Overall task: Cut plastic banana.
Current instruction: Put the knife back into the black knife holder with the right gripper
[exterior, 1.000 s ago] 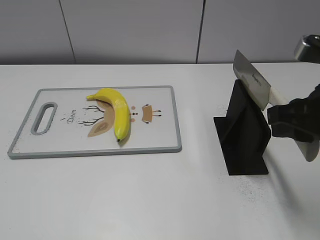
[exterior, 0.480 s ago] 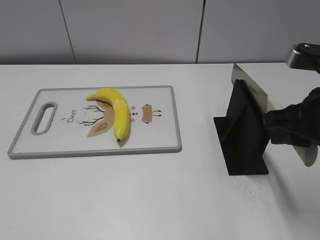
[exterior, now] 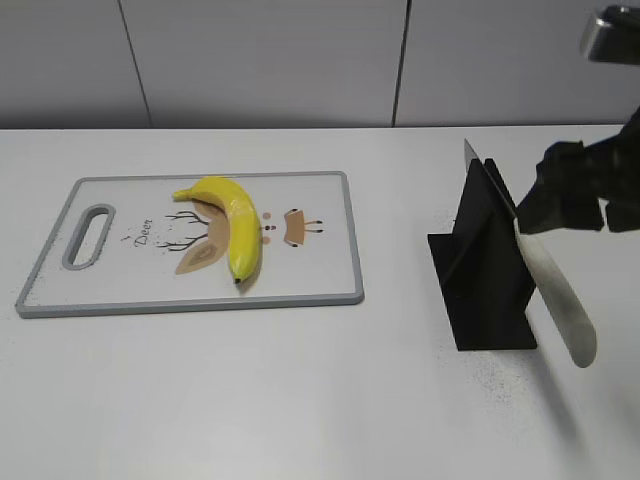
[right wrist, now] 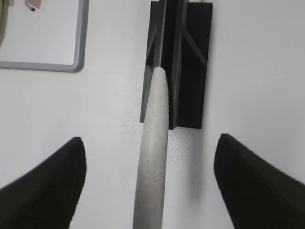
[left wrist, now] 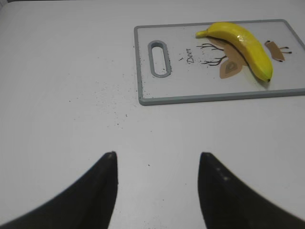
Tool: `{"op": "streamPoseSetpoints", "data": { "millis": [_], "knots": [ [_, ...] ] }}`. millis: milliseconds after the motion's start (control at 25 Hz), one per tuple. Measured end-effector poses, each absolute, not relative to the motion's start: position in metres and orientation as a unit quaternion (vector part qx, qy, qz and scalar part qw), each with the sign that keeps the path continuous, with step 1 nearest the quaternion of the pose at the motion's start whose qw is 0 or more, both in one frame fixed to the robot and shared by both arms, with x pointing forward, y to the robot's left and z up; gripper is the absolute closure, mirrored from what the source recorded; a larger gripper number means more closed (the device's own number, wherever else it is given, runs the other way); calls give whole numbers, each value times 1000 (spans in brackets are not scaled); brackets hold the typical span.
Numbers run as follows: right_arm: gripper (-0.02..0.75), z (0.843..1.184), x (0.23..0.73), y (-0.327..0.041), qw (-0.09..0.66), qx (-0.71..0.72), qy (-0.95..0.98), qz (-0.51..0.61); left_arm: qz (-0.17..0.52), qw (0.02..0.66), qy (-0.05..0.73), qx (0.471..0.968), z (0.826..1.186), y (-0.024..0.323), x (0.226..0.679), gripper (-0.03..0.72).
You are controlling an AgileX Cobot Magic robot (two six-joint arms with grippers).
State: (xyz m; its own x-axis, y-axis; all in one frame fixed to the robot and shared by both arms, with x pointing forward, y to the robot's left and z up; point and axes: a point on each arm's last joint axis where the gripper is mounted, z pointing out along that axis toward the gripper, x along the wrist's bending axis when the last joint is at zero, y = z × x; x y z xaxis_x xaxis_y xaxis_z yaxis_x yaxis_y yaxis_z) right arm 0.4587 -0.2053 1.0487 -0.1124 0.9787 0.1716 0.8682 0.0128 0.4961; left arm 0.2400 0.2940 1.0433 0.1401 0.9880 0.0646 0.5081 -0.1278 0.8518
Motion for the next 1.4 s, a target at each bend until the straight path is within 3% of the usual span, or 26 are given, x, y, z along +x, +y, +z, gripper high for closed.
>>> {"op": "streamPoseSetpoints", "data": {
  "millis": [240,560,1120,1400],
  "knots": [
    [120,1096,452,-206,143,575,759,271,342,351,559,669,1043,294,240,161],
    [164,1118,389,-225,136,443,852,243,342,351,559,669,1043,294,240,162],
    [166,1056,288,-266,182,424,830,315,342,351,559,669,1043,294,240,162],
    [166,1060,251,-281,249,395,789,400,342,351,559,669,1043,294,240,162]
  ]
}}
